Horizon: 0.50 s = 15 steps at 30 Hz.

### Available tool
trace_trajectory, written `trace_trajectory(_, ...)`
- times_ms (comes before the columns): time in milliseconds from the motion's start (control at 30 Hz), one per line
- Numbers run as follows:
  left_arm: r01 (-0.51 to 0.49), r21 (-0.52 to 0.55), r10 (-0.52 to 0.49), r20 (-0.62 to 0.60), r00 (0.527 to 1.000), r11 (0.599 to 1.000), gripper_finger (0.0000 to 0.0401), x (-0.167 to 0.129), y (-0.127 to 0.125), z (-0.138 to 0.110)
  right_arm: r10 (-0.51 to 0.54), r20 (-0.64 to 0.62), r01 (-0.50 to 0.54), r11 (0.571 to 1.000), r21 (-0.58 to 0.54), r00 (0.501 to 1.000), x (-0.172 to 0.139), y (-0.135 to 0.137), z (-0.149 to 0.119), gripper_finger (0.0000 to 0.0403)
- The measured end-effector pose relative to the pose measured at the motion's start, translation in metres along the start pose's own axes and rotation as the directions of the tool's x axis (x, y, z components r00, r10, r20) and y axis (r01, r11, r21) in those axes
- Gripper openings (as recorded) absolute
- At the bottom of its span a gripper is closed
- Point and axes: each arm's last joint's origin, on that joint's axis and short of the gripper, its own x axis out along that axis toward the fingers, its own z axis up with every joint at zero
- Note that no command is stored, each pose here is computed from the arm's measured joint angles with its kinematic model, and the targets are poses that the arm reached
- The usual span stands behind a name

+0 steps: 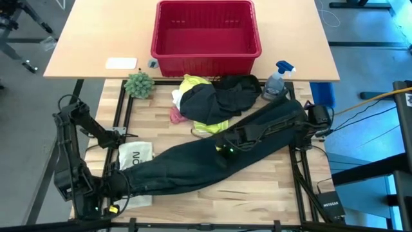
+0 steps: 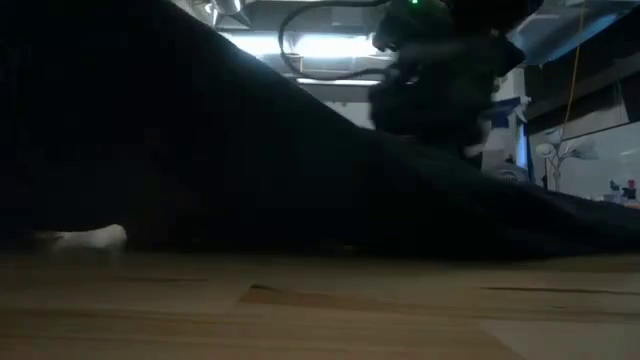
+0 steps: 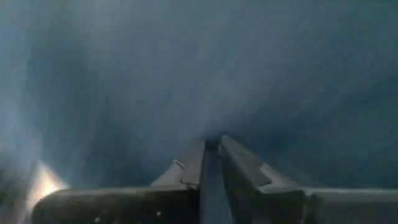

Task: Fold laundry
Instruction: Fold the black jean

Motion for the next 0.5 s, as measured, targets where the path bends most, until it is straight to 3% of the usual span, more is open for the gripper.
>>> trace_trajectory(100, -0.001, -0.006, 0.001, 0.003, 1.0, 1.0, 0.0031, 0.001, -0.001, 0.0, -0.103, 0.244, 0.07, 0.988, 0.139, 0.964, 0.001, -0.003, 0.016, 0.0024)
trace_trajectory(200, 0.002, -0.019, -0.002, 0.002, 1.0, 1.0, 0.0031, 0.001, -0.001, -0.001, -0.085, 0.312, 0.035, 0.986, 0.164, 0.946, -0.004, -0.003, 0.026, 0.0012)
trace_trajectory(333, -0.004, -0.015, 0.004, 0.006, 1.0, 1.0, 0.0031, -0.001, -0.001, -0.004, 0.023, 0.285, -0.038, 0.998, 0.046, 0.958, -0.025, 0.008, 0.025, 0.0003)
trace_trajectory(433, -0.014, -0.018, 0.015, 0.019, 1.0, 1.0, 0.0031, -0.001, 0.0, -0.005, 0.15, 0.157, -0.144, 0.988, -0.053, 0.976, -0.035, 0.018, 0.016, 0.0001)
trace_trajectory(500, -0.022, -0.016, 0.022, 0.041, 0.999, 1.0, 0.0031, -0.001, 0.0, -0.004, 0.161, 0.046, -0.159, 0.985, -0.061, 0.986, -0.033, 0.02, 0.005, 0.0)
